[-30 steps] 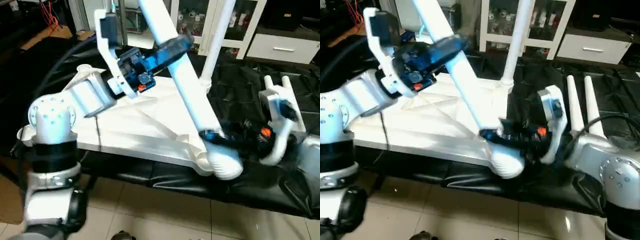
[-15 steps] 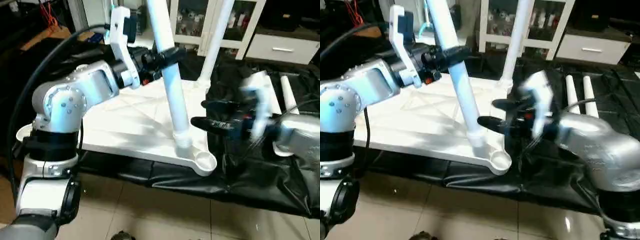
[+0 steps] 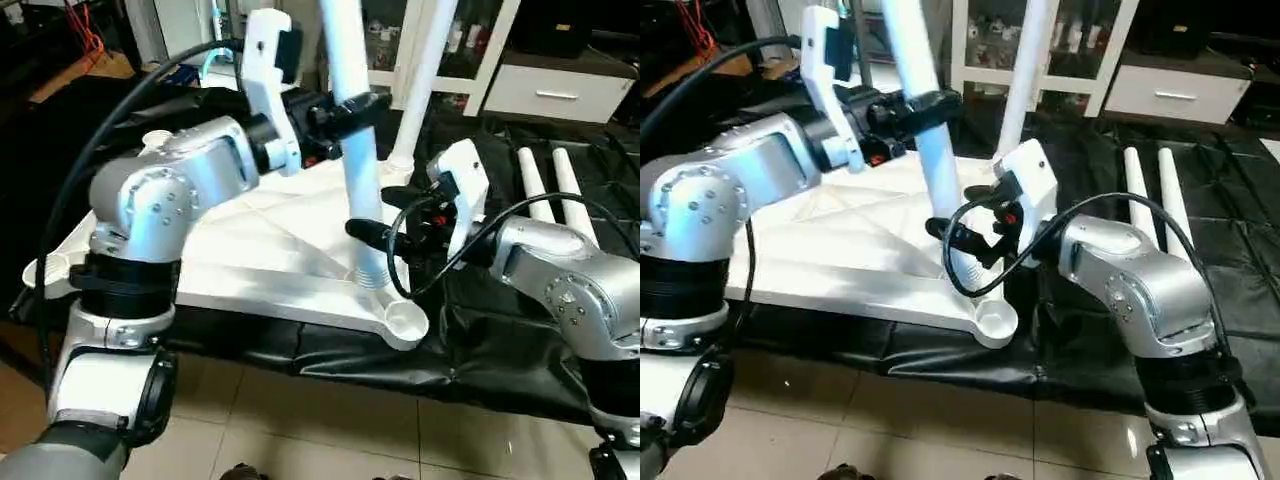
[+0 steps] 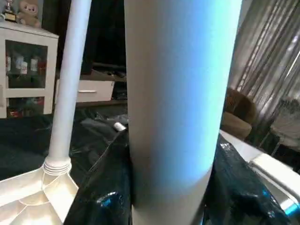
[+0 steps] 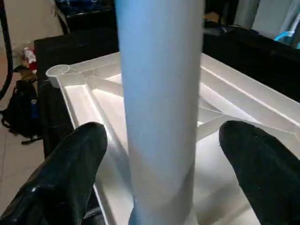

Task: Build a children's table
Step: Insert table leg to table base

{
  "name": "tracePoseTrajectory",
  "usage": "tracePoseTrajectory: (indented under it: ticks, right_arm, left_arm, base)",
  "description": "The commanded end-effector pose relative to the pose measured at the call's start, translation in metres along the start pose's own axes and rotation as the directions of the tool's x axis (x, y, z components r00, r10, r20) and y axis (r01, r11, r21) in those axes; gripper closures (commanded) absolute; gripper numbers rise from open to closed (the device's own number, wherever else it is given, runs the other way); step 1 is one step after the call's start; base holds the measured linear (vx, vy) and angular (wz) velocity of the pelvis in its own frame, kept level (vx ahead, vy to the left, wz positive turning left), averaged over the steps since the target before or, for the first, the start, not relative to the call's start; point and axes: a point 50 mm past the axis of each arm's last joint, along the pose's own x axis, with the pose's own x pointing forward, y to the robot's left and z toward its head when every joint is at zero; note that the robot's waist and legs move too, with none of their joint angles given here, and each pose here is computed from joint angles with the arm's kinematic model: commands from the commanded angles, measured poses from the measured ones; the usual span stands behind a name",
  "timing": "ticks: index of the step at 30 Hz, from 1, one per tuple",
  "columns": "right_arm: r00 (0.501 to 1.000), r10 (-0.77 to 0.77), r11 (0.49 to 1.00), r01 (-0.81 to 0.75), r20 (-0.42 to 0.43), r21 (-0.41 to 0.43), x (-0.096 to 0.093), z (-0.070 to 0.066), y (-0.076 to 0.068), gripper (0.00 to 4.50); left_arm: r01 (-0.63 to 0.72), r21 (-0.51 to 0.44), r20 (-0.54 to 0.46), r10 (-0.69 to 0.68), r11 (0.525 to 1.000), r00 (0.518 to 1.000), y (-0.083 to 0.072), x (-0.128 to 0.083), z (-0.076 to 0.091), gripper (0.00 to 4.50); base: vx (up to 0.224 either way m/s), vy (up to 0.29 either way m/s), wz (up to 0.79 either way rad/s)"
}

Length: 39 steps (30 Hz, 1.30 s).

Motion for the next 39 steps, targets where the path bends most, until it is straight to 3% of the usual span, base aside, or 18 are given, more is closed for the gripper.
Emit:
tracePoseTrajectory:
  ticks: [1, 18, 25, 29, 30, 38, 39]
  right_arm:
    - [1.000, 0.004, 1.000, -0.005, -0.029, -0.008, 0.001, -0.002, -0.002, 0.51]
    - [0.997, 0.024, 1.000, -0.023, -0.070, 0.012, 0.002, -0.009, -0.004, 2.09]
    - [0.996, 0.036, 0.999, -0.035, -0.082, 0.014, 0.002, -0.013, -0.002, 2.51]
    - [0.996, 0.035, 0.999, -0.034, -0.083, 0.017, 0.002, -0.014, -0.002, 2.60]
    - [0.996, 0.032, 0.999, -0.031, -0.082, 0.017, 0.002, -0.014, -0.002, 2.61]
    - [0.997, 0.024, 1.000, -0.023, -0.078, 0.019, 0.002, -0.014, -0.003, 2.61]
    - [0.997, 0.024, 1.000, -0.023, -0.078, 0.019, 0.002, -0.014, -0.003, 2.62]
  left_arm:
    - [0.029, 0.035, 0.012, -0.029, 0.999, 0.999, -0.006, 0.001, 0.005, 2.78]
    - [0.156, 0.073, -0.039, -0.153, 0.985, 0.987, -0.021, 0.001, 0.000, 2.78]
    - [0.191, 0.076, -0.038, -0.188, 0.979, 0.981, -0.027, 0.002, 0.001, 2.78]
    - [0.198, 0.077, -0.034, -0.196, 0.977, 0.980, -0.028, 0.002, 0.002, 2.78]
    - [0.180, 0.094, -0.041, -0.177, 0.979, 0.983, -0.026, 0.002, 0.002, 2.43]
    - [0.149, 0.072, -0.032, -0.147, 0.986, 0.989, -0.022, 0.002, 0.003, 2.43]
    - [0.149, 0.072, -0.032, -0.147, 0.986, 0.989, -0.022, 0.002, 0.003, 2.08]
  base:
    - [0.000, 0.000, 0.00]
    - [0.000, 0.000, 0.00]
    - [0.000, 0.000, 0.00]
    - [0.000, 0.000, 0.00]
    - [0.000, 0.000, 0.00]
    - [0.000, 0.000, 0.00]
    - [0.000, 0.000, 0.00]
